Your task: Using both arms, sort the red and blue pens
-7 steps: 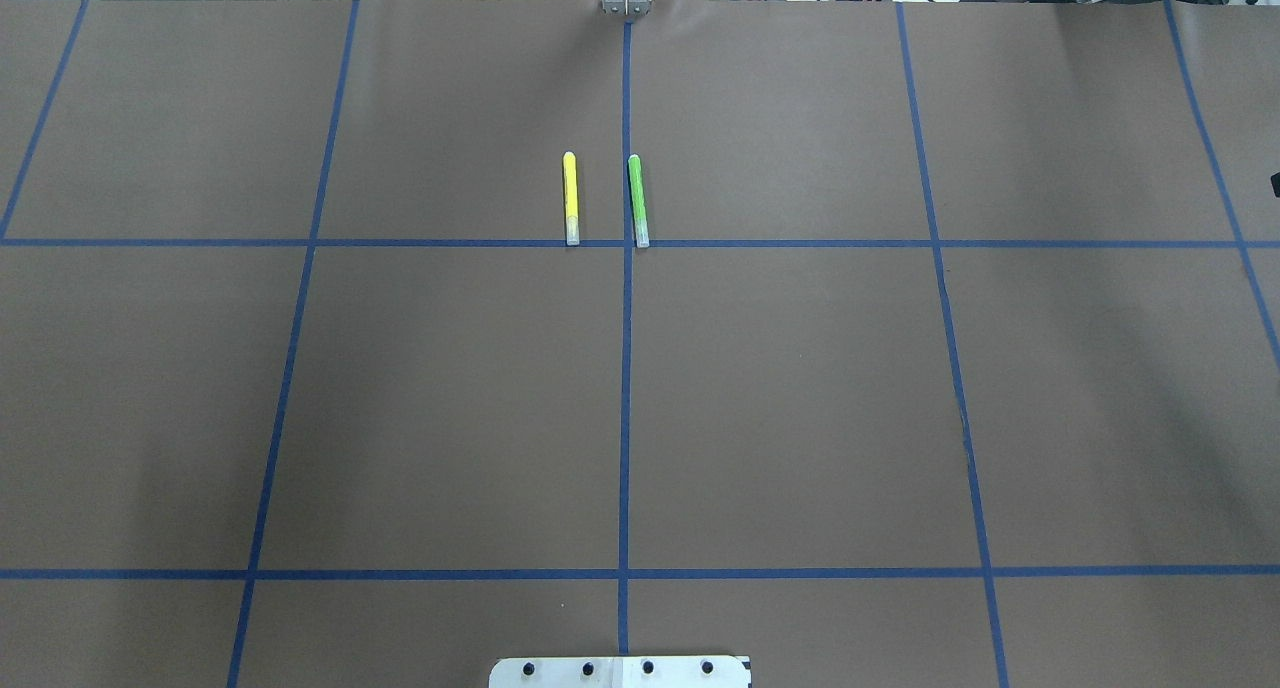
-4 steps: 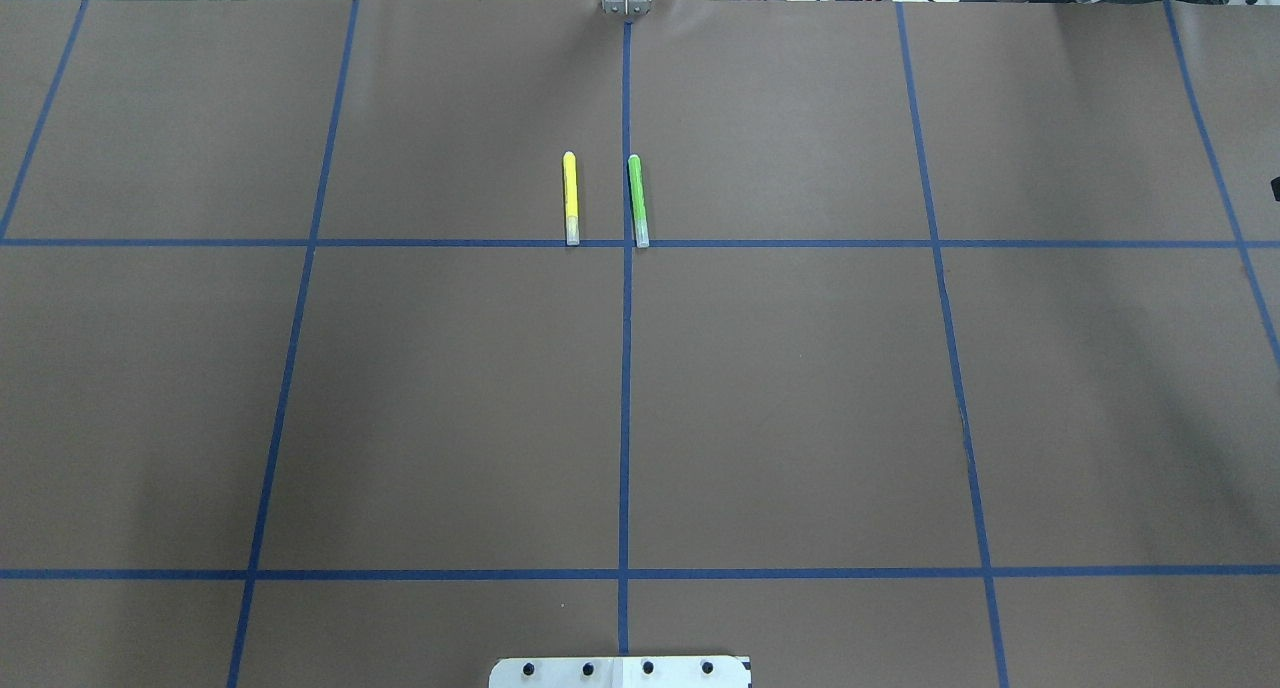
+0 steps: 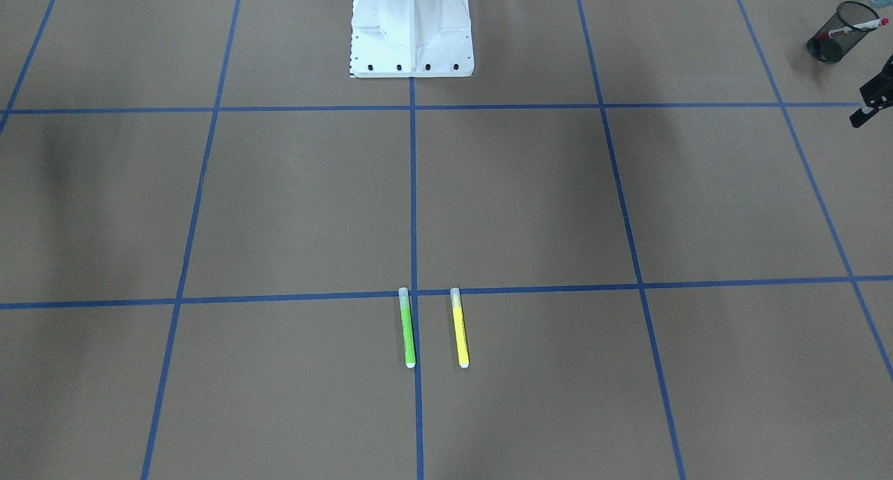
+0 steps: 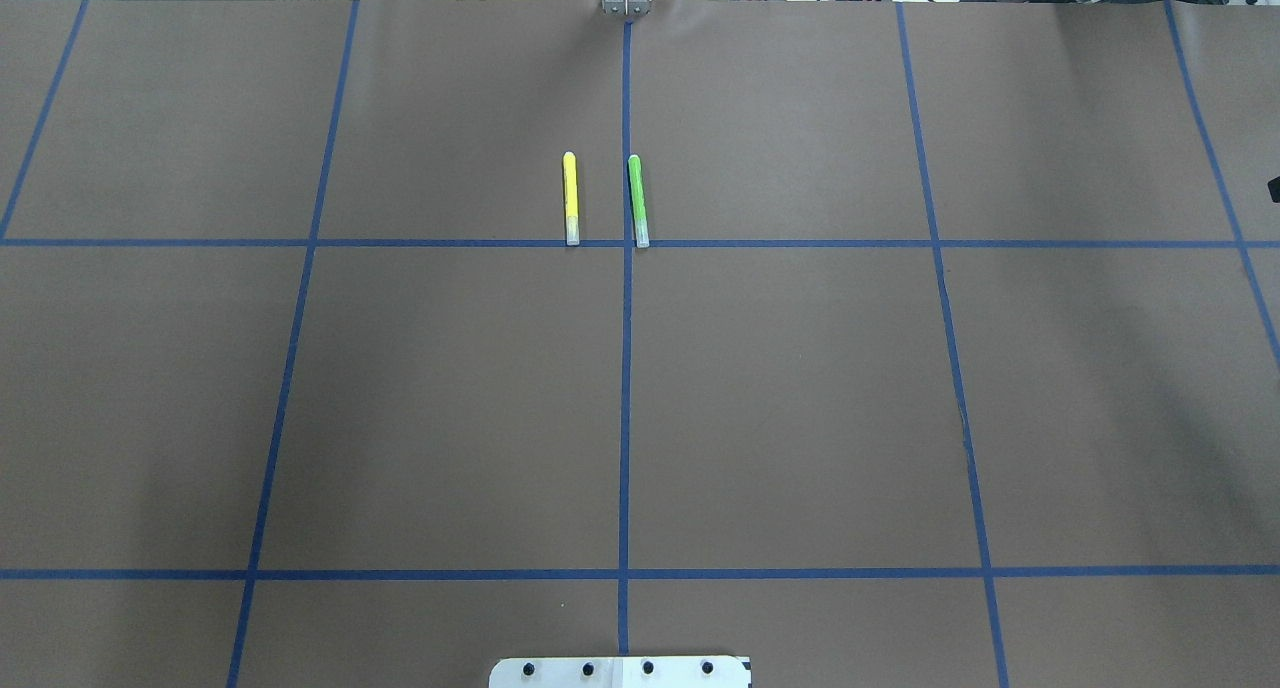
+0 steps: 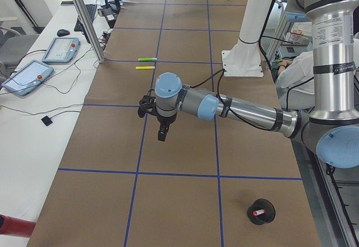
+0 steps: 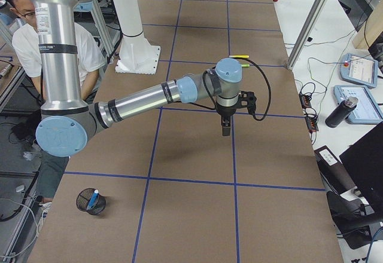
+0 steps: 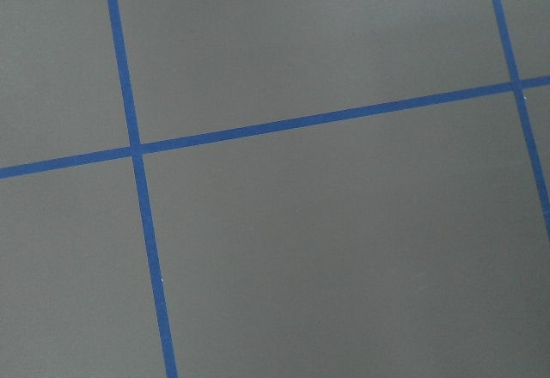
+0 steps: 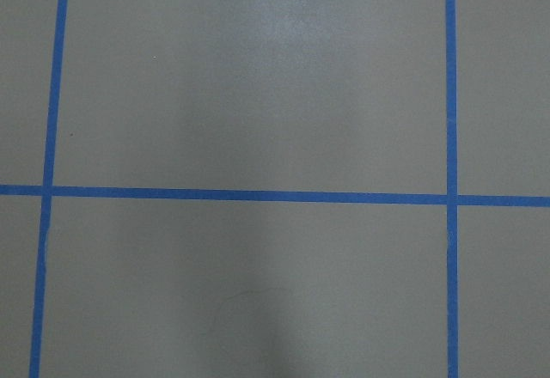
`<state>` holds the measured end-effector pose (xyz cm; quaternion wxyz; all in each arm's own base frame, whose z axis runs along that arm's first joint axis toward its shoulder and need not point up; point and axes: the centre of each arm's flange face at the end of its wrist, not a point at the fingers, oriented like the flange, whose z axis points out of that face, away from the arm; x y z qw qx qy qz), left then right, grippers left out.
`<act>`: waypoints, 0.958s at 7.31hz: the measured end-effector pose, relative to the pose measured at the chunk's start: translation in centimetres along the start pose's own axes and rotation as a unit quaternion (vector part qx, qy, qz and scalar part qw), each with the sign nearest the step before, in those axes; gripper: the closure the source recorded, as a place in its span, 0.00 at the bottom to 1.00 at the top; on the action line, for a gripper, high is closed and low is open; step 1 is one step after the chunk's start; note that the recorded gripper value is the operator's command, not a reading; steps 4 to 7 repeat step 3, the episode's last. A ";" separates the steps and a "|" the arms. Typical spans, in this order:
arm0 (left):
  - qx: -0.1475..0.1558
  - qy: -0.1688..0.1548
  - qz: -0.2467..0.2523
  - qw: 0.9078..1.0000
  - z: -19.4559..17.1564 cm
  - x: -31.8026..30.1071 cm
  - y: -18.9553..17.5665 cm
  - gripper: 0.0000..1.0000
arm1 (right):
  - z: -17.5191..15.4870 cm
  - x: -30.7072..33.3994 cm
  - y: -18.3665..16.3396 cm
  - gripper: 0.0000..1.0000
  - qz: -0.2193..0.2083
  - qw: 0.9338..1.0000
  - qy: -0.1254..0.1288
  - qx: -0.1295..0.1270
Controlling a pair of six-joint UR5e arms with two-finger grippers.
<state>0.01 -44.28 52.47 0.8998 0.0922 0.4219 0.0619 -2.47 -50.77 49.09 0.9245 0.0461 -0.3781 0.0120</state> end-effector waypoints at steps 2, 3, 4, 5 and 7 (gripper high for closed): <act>0.000 0.000 0.000 1.000 0.0 0.0 -0.1 0.01 | 0.2 0.2 -0.2 0.00 0.002 1.000 0.002 -0.002; 0.000 0.000 0.001 1.000 0.1 0.0 -0.1 0.00 | 0.2 0.2 -0.3 0.00 0.001 1.000 0.002 -0.001; 0.000 0.000 0.001 1.000 0.1 0.0 -0.1 0.00 | 0.2 0.2 -0.3 0.00 0.001 1.000 0.002 -0.001; 0.000 0.000 0.001 1.000 0.1 0.0 -0.1 0.00 | 0.2 0.2 -0.3 0.00 0.001 1.000 0.002 -0.001; 0.000 0.000 0.001 1.000 0.1 0.0 -0.1 0.00 | 0.2 0.2 -0.3 0.00 0.001 1.000 0.002 -0.001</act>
